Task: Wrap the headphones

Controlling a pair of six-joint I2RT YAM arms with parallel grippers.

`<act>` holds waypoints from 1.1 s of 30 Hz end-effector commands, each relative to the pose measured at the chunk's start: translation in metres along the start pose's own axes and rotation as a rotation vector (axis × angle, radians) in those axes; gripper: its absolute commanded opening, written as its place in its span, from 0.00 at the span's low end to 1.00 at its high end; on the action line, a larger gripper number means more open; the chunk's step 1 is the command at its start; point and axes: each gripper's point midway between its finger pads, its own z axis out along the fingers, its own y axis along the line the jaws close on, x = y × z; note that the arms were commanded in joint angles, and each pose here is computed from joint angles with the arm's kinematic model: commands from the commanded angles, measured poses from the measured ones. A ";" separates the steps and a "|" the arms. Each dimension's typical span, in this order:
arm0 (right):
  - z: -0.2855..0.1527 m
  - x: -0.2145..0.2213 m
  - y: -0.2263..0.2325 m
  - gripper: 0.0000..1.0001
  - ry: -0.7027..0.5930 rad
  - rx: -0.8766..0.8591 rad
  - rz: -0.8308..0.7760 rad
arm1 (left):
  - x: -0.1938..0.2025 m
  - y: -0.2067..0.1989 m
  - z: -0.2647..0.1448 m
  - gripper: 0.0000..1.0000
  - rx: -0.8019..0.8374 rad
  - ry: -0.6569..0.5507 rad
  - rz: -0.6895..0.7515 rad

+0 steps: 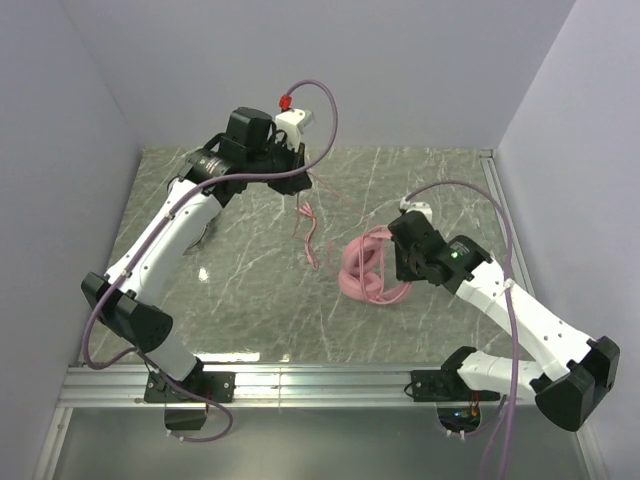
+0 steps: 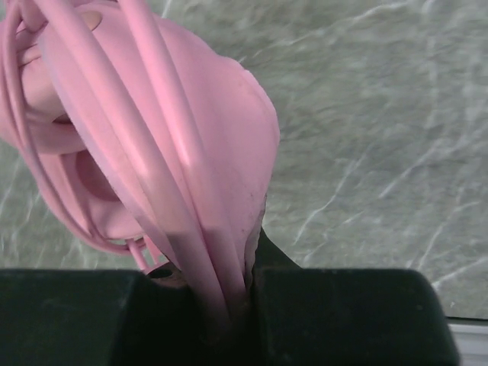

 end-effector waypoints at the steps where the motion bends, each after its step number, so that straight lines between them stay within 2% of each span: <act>1: -0.008 -0.029 -0.034 0.00 -0.076 0.149 0.115 | -0.007 -0.011 -0.032 0.00 -0.009 -0.030 0.028; 5: -0.008 -0.057 -0.040 0.00 -0.153 0.162 0.198 | 0.019 -0.026 -0.034 0.00 0.067 0.034 -0.026; 13: -0.007 -0.109 -0.028 0.00 -0.301 0.084 0.355 | 0.044 -0.099 -0.056 0.01 0.404 -0.028 -0.079; 15: -0.008 -0.122 -0.024 0.00 -0.338 0.026 0.409 | 0.050 -0.119 -0.064 0.02 0.459 -0.048 -0.072; 16: -0.009 -0.125 -0.020 0.00 -0.345 -0.007 0.426 | 0.067 -0.121 -0.059 0.02 0.468 -0.014 -0.112; 18: -0.016 -0.136 -0.017 0.00 -0.389 -0.078 0.480 | 0.069 -0.134 -0.064 0.01 0.510 -0.060 -0.135; 21: -0.031 -0.149 -0.012 0.00 -0.450 -0.172 0.538 | 0.091 -0.140 -0.062 0.01 0.552 -0.112 -0.170; 22: -0.034 -0.153 -0.014 0.00 -0.467 -0.189 0.557 | 0.114 -0.137 -0.053 0.01 0.541 -0.075 -0.226; 23: -0.041 -0.155 -0.012 0.00 -0.483 -0.222 0.563 | 0.117 -0.137 -0.056 0.01 0.539 -0.102 -0.236; 27: -0.055 -0.165 0.007 0.00 -0.495 -0.389 0.582 | 0.133 -0.154 -0.053 0.05 0.614 -0.169 -0.262; 33: -0.073 -0.172 0.031 0.00 -0.502 -0.590 0.598 | 0.158 -0.181 -0.036 0.10 0.648 -0.133 -0.246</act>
